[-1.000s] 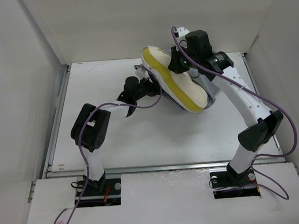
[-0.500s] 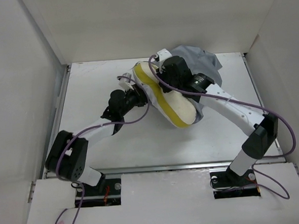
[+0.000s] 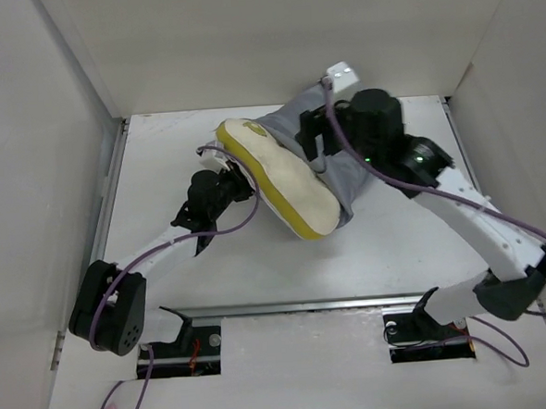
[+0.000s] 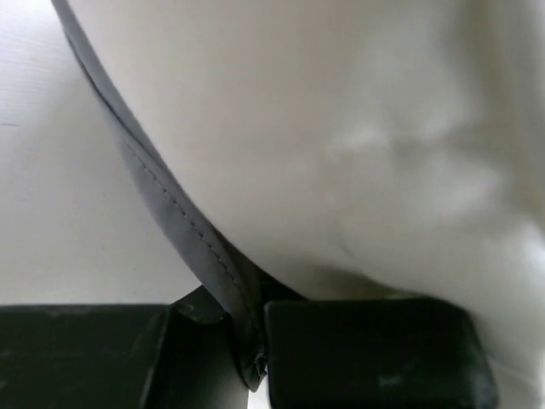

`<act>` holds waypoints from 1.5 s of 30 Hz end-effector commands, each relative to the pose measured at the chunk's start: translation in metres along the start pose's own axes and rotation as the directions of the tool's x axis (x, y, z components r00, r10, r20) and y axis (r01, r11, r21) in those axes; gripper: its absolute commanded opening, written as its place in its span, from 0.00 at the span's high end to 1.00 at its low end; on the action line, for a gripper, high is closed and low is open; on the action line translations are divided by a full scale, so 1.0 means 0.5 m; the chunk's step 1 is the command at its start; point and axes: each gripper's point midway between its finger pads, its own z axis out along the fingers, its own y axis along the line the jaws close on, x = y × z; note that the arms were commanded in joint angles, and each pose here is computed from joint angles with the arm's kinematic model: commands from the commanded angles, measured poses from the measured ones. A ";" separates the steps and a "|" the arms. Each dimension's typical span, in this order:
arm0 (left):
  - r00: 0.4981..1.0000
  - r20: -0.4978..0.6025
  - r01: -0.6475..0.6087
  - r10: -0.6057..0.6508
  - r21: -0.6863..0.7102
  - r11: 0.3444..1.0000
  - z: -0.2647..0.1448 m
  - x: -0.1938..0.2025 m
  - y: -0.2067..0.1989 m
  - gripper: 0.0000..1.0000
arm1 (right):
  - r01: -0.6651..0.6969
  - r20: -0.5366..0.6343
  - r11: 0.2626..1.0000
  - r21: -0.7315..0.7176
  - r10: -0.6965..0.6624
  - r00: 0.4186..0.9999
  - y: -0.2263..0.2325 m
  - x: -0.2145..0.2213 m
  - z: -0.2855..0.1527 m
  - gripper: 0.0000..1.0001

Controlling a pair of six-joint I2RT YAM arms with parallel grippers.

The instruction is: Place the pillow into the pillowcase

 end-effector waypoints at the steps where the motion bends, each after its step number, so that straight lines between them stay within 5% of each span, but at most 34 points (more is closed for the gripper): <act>1: 0.983 0.177 -0.048 0.036 0.063 0.997 -0.020 -0.121 -0.059 1.00 | -0.048 0.166 0.997 0.057 0.038 0.985 -0.071 -0.100 -0.101 0.18; 7: 0.983 0.173 -0.063 0.054 0.045 0.997 -0.023 -0.126 -0.053 1.00 | -0.068 -0.068 0.970 0.233 0.086 0.994 -0.174 0.032 0.016 0.21; 14: 0.980 0.187 -0.082 0.074 0.039 0.996 -0.021 -0.149 -0.065 1.00 | 0.011 -0.299 0.994 0.112 0.024 0.954 -0.137 0.183 0.171 0.28; 20: 0.982 0.169 -0.086 0.082 0.014 0.996 -0.016 -0.146 -0.057 1.00 | 0.009 -0.380 0.993 0.117 0.036 0.924 -0.128 0.265 0.208 0.28; 24: 0.981 0.173 -0.091 0.091 -0.009 0.996 -0.016 -0.147 -0.048 1.00 | 0.025 -0.381 0.961 0.274 0.085 0.921 -0.177 0.280 0.212 0.53; 25: 0.981 0.173 -0.091 0.091 -0.009 0.996 -0.016 -0.147 -0.048 1.00 | 0.020 -0.389 0.949 0.315 0.109 0.915 -0.187 0.292 0.210 0.88; 29: 0.979 0.178 -0.094 0.101 -0.048 0.994 -0.016 -0.155 -0.032 1.00 | 0.017 -0.336 0.927 0.374 0.118 0.935 -0.207 0.243 0.186 1.00; 32: 0.977 0.185 -0.104 0.110 -0.044 0.994 -0.016 -0.163 -0.037 1.00 | 0.011 -0.267 0.940 0.342 0.086 0.960 -0.202 0.184 0.153 0.99; 33: 0.977 0.185 -0.104 0.111 -0.044 0.994 -0.016 -0.163 -0.037 1.00 | 0.003 -0.262 0.956 0.292 0.078 0.962 -0.186 0.175 0.150 0.89; 35: 0.977 0.185 -0.104 0.111 -0.044 0.994 -0.016 -0.163 -0.037 1.00 | -0.005 -0.213 0.978 0.209 0.051 0.976 -0.161 0.127 0.123 0.44; 36: 0.978 0.177 -0.103 0.110 -0.049 0.993 -0.012 -0.158 -0.032 1.00 | 0.002 -0.207 0.984 0.176 0.035 0.978 -0.152 0.126 0.116 0.37; 40: 0.980 0.167 -0.099 0.109 -0.067 0.993 -0.009 -0.158 -0.021 1.00 | 0.067 -0.195 0.998 0.003 -0.065 0.979 -0.062 0.141 0.088 0.29; 45: 0.979 0.167 -0.108 0.118 -0.068 0.992 -0.009 -0.161 -0.024 1.00 | 0.126 -0.281 0.991 0.041 -0.110 0.953 -0.053 0.226 0.108 0.26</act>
